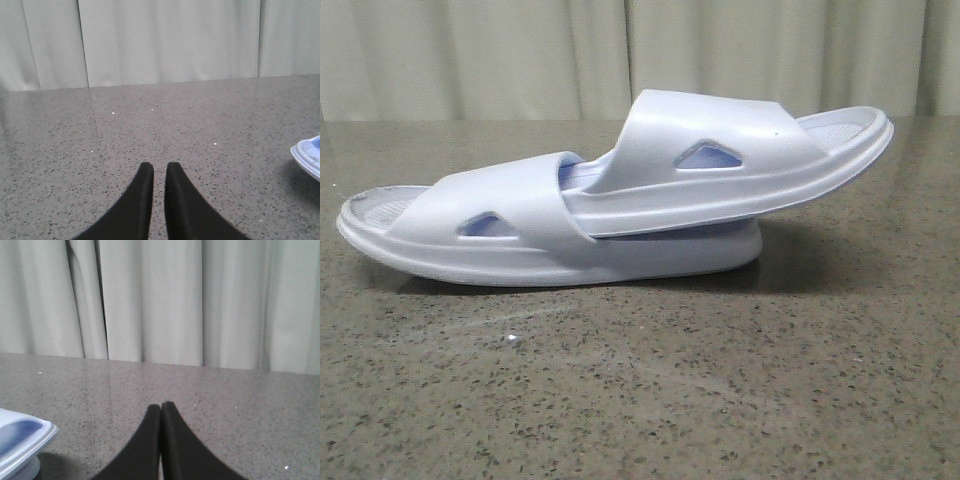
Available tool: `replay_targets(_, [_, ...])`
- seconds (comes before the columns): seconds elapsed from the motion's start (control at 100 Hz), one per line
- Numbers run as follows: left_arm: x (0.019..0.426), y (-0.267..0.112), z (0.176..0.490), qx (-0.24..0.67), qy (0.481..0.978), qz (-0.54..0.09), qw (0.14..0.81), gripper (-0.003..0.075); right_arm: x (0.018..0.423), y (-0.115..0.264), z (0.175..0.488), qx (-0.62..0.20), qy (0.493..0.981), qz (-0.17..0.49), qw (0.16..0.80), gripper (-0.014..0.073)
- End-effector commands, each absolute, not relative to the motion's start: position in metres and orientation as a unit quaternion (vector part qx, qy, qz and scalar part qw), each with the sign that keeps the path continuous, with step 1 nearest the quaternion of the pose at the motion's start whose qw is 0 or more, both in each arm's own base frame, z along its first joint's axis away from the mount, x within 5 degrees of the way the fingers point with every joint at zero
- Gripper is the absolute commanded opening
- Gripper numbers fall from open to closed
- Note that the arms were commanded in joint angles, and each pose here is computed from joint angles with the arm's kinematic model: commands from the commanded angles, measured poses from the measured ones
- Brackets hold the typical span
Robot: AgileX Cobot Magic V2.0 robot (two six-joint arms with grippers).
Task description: Insert blue slippers together front up
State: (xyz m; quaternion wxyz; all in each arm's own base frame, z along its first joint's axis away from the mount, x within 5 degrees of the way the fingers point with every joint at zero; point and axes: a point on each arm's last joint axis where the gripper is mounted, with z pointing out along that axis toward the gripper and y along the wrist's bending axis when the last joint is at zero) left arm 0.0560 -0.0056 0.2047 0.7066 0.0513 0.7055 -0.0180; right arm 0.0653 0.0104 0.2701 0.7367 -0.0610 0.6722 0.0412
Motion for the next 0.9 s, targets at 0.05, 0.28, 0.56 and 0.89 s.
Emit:
replay_targets(0.05, [0.054, -0.005, 0.211, 0.042, 0.669, -0.027, 0.741, 0.0016, 0.067, 0.007, 0.273, -0.036, 0.664, 0.040, 0.746, -0.0107])
replay_targets(0.28, [0.054, -0.005, 0.211, 0.042, 0.669, -0.027, 0.741, 0.0016, 0.070, 0.008, 0.255, -0.033, 0.652, 0.045, 0.756, -0.0107])
replay_targets(0.56, [0.054, -0.005, 0.211, 0.042, 0.669, -0.027, 0.741, 0.0016, 0.063, 0.009, 0.228, -0.030, 0.650, 0.063, 0.757, -0.0107])
replay_targets(0.89, [0.054, -0.005, 0.211, 0.042, 0.669, -0.027, 0.741, 0.0016, 0.054, 0.007, 0.210, -0.023, 0.654, 0.063, 0.754, -0.0107])
